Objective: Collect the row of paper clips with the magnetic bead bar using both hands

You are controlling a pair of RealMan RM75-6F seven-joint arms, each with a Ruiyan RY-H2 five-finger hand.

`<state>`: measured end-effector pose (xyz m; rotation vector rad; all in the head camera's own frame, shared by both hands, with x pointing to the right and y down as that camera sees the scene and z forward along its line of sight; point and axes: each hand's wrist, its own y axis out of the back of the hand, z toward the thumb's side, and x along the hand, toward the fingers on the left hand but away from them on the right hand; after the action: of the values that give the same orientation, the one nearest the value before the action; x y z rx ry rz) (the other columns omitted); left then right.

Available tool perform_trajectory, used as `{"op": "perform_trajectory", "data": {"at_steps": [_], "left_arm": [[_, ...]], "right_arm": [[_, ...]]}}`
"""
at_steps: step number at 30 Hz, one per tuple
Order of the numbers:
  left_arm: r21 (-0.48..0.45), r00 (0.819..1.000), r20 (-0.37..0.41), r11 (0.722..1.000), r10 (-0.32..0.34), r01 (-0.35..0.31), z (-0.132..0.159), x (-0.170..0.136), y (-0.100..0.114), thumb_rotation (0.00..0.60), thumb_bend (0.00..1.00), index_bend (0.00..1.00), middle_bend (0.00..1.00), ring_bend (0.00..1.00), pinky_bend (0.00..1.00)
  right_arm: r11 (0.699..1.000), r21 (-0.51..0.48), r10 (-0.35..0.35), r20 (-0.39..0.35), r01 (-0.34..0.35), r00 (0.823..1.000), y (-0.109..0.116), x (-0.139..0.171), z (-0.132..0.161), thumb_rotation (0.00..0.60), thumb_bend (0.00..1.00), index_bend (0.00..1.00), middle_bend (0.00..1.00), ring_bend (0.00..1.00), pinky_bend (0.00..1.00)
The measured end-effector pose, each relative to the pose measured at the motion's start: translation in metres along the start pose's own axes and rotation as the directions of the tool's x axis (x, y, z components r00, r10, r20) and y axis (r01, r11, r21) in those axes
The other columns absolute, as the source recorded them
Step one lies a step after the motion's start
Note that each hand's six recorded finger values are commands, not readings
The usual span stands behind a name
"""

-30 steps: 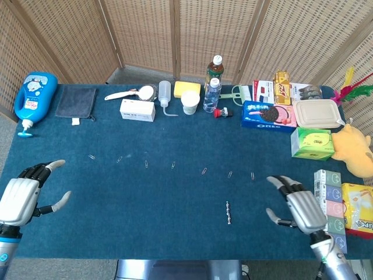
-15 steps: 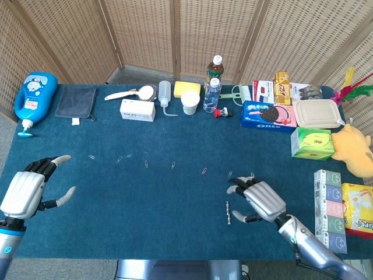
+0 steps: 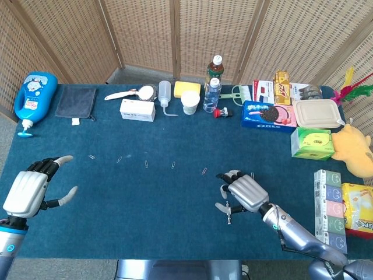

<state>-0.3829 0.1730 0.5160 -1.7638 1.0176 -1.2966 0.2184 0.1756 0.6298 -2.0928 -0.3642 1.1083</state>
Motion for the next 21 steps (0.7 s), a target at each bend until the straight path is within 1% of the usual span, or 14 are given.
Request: {"op": "perform_trajectory", "data": {"at_steps": [6,10,15,21], "left_arm": [[-0.002,1.0,0.005,1.0,-0.003,0.003,0.002,0.001,-0.001,0.285,0.5,0.19,0.27,0.25,0.27],[0.001,1.0,0.005,1.0,0.0,0.0,0.003,0.0,0.0,0.285,0.5,0.19,0.27,0.25,0.27],[0.005,1.0,0.005,1.0,0.008,-0.008,0.003,-0.002,0.004,0.284,0.5,0.19,0.27,0.25,0.27],[0.007,1.0,-0.002,1.0,0.01,-0.01,0.0,-0.006,0.007,0.284,0.5,0.19,0.27,0.25,0.27]], "right_arm": [[0.999,0.051,0.01,0.014,-0.011,1.0,-0.011,-0.001,-0.001,0.0,0.39,0.51,0.12,0.14,0.16],[0.997,0.081,-0.008,0.025,0.006,1.0,-0.017,-0.002,-0.002,0.0,0.39,0.5,0.11,0.13,0.15],[0.994,0.106,-0.028,0.035,0.024,0.999,-0.027,-0.003,-0.001,0.0,0.39,0.5,0.11,0.13,0.15],[0.993,0.119,-0.024,0.029,0.02,0.999,-0.042,-0.008,0.003,0.0,0.39,0.49,0.11,0.13,0.15]]}}
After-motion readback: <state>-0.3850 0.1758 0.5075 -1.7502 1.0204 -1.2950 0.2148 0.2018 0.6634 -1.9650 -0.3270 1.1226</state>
